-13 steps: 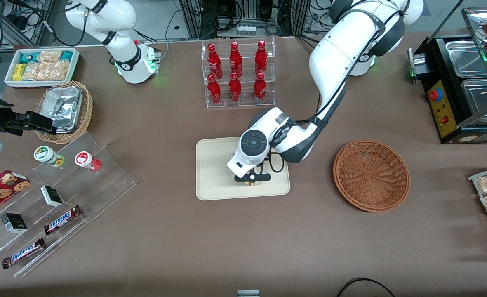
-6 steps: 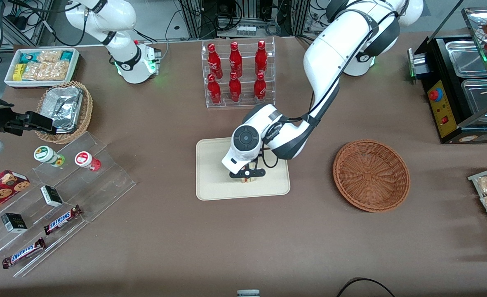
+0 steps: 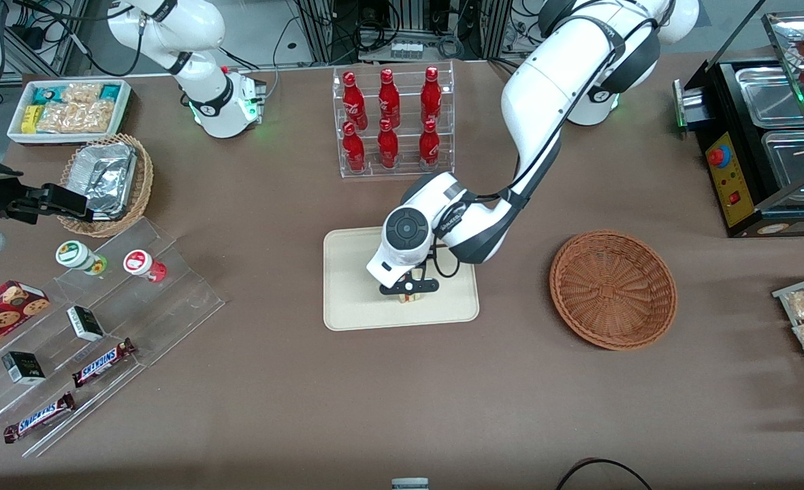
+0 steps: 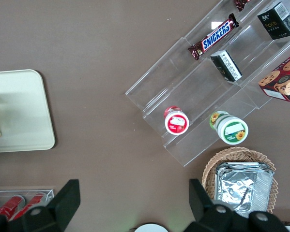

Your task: Place sandwich from basket to tray

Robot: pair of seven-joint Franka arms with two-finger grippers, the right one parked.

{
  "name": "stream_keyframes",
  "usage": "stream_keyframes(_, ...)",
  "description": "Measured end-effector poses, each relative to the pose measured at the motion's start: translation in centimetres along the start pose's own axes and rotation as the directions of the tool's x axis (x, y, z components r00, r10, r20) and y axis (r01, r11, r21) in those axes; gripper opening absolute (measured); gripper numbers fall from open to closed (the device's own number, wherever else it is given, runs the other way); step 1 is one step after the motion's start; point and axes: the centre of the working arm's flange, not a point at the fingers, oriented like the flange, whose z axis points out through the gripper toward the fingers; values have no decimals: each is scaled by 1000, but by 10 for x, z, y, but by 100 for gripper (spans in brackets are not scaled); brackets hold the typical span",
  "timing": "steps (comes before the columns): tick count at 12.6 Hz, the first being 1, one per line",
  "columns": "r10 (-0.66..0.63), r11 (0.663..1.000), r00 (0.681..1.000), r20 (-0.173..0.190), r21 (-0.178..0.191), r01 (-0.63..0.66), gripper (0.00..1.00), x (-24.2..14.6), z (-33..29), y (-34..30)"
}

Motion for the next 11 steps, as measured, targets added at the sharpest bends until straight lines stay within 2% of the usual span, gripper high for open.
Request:
stream_keyframes(6,-2,1000,1000,-10,-10,2,99,3,-9,2)
stream_keyframes(11,-8,1000,1000,-27,-20,7,100,8,-61,3)
